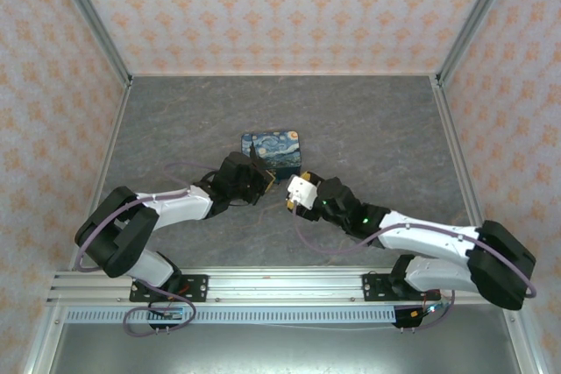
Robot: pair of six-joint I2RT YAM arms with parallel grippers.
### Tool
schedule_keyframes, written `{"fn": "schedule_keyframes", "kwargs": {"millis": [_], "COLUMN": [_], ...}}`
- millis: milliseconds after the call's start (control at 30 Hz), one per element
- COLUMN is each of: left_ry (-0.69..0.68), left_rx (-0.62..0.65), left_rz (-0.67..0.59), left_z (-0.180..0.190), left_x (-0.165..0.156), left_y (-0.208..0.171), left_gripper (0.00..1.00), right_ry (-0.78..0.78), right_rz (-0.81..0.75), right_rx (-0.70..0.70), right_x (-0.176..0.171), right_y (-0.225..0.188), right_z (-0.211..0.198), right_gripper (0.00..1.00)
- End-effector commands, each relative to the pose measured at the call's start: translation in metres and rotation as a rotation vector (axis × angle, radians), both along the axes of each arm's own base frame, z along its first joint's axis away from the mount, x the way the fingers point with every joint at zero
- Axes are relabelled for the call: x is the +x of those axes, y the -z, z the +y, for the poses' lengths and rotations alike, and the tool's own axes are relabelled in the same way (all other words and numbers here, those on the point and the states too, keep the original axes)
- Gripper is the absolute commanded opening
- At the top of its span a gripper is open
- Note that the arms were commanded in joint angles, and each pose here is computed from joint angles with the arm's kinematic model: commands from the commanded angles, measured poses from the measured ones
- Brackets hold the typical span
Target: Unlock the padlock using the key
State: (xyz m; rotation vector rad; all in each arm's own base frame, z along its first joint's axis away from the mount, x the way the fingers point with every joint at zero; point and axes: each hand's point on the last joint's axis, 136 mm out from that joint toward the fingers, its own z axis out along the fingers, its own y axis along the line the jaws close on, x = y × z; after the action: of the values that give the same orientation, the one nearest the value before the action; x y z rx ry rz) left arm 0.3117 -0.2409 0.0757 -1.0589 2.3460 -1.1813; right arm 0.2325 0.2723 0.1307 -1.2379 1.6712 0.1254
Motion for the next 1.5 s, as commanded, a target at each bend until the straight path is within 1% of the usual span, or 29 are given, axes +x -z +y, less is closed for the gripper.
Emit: {"fn": "schedule_keyframes", "kwargs": {"millis": [0,300,567,833,1000,1467], "left_ry": [-0.006,-0.005,-0.006,-0.003,-0.002,-0.003], "left_rx": [-0.044,-0.040,-0.040,-0.041,-0.044,-0.050], "left_rz": [-0.053,-0.045,-0.044,-0.038,-0.042,-0.037], "left_z": [-0.007,-0.008,-0.007,-0.007,-0.008,-0.008], "left_x": [0.008,0.008,0.007,0.006,0.006,0.005], "left_y": [-0.028,-0.027,-0.027,-0.026,-0.027,-0.027], "left_gripper": [0.00,0.00,0.00,0.00,0.00,0.00], "right_ry": [0.022,0.048,0.042,0.051,0.059,0.079], "right_rz": [-0.120,-0.129,-0.096,-0.075,-0.065,-0.047], "right_rx": [-0.030,0.004,0.008,0.020,0.035,0.044], "right_x": [0.015,0.030,0.036,0.042,0.045,0.049], "right_y": [-0.001,0.016,0.030,0.035,0.035,0.037], "right_z": [0.003,0.020,0.035,0.044,0.048,0.052], "right_gripper": [0.65,0.64,0.59,0.45,0.39,0.15]}}
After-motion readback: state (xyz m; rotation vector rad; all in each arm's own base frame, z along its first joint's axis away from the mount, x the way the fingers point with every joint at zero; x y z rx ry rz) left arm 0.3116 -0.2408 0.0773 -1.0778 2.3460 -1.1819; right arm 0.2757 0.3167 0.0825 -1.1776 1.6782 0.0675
